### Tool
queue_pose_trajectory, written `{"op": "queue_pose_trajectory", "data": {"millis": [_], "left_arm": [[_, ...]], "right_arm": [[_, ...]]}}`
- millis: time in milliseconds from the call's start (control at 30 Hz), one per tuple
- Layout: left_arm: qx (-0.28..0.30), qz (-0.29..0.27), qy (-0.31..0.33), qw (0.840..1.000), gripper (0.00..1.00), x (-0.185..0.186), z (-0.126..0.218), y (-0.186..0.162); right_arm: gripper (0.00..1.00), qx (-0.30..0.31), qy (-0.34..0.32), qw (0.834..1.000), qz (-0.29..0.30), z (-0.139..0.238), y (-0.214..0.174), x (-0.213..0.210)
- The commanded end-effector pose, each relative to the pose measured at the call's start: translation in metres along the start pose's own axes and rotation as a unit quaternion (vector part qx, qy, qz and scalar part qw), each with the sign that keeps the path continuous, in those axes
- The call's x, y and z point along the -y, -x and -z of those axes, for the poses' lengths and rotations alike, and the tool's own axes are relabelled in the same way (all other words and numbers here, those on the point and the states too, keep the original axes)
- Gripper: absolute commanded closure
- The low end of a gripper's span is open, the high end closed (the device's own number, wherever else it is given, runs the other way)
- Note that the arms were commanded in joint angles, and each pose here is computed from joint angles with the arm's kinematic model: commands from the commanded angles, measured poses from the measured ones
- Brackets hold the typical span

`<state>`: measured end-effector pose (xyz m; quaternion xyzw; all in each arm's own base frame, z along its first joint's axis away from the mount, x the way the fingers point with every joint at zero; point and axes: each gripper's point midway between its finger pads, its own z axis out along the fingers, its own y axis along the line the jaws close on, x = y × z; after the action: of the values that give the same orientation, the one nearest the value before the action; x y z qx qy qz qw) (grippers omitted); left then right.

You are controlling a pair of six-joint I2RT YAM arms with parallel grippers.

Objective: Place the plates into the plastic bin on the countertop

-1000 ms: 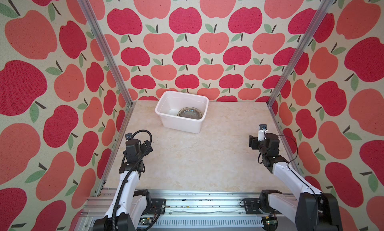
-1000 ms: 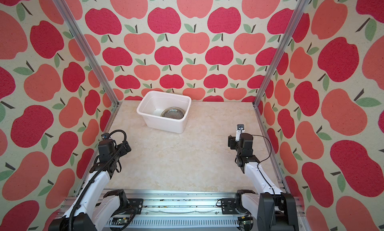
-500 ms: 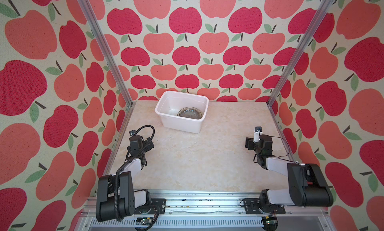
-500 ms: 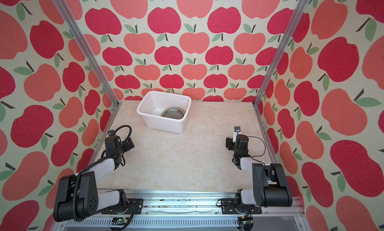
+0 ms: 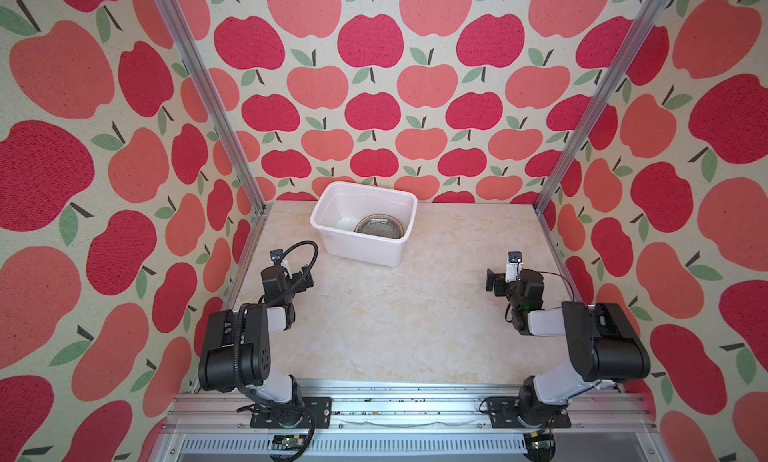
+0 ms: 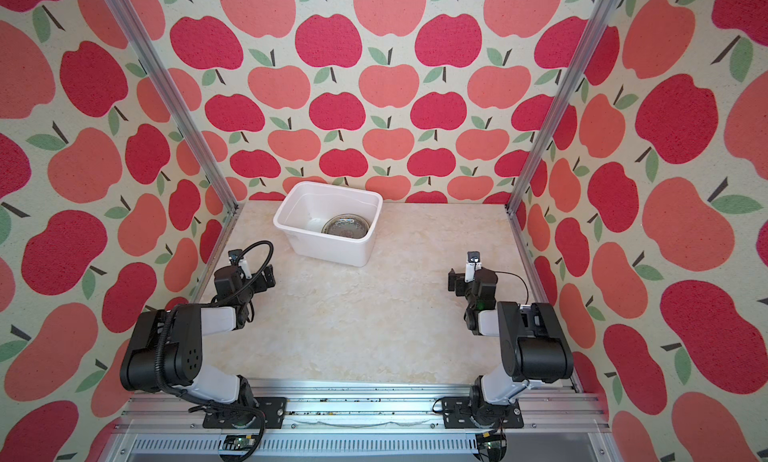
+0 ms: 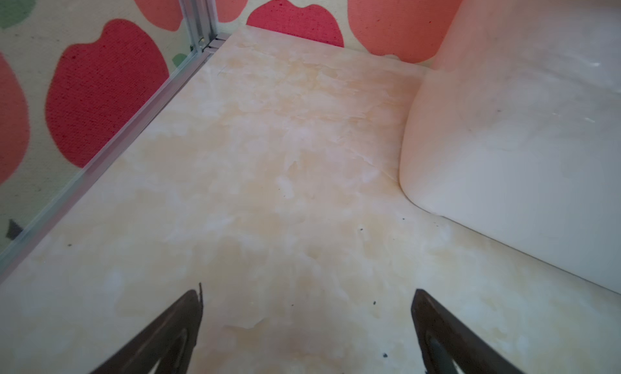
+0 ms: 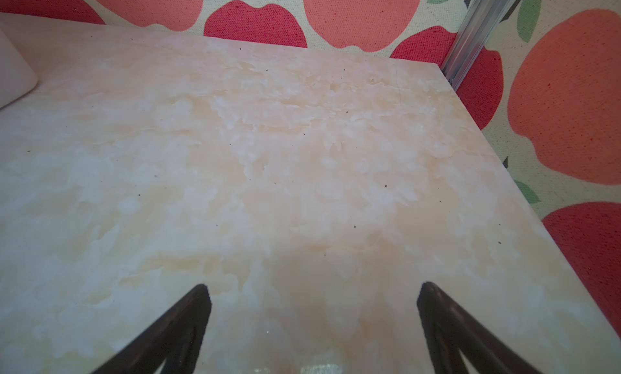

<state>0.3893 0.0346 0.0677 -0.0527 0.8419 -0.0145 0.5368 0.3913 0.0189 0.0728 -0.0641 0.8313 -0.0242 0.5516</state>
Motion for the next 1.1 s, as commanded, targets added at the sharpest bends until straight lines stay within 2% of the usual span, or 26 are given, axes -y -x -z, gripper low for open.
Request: {"op": "queue_pose_trajectory", "data": {"millis": [0, 367, 1067], "left_arm": [[0.05, -0.003, 0.04, 0.998, 0.01, -0.0156, 0.0015, 0.0173], [0.04, -0.029, 0.053, 0.997, 0.01, -0.0093, -0.0014, 0.016], [0.042, -0.03, 0.052, 0.997, 0.01, -0.0089, -0.0015, 0.0167]], "right_arm": [[0.01, 0.041, -0.013, 0.999, -0.005, 0.0013, 0.0191, 0.0055], [0.01, 0.041, -0.013, 0.999, -0.004, 0.0017, 0.0186, 0.0053], [0.01, 0.037, -0.012, 0.999, -0.004, 0.0, 0.0177, 0.0051]]}}
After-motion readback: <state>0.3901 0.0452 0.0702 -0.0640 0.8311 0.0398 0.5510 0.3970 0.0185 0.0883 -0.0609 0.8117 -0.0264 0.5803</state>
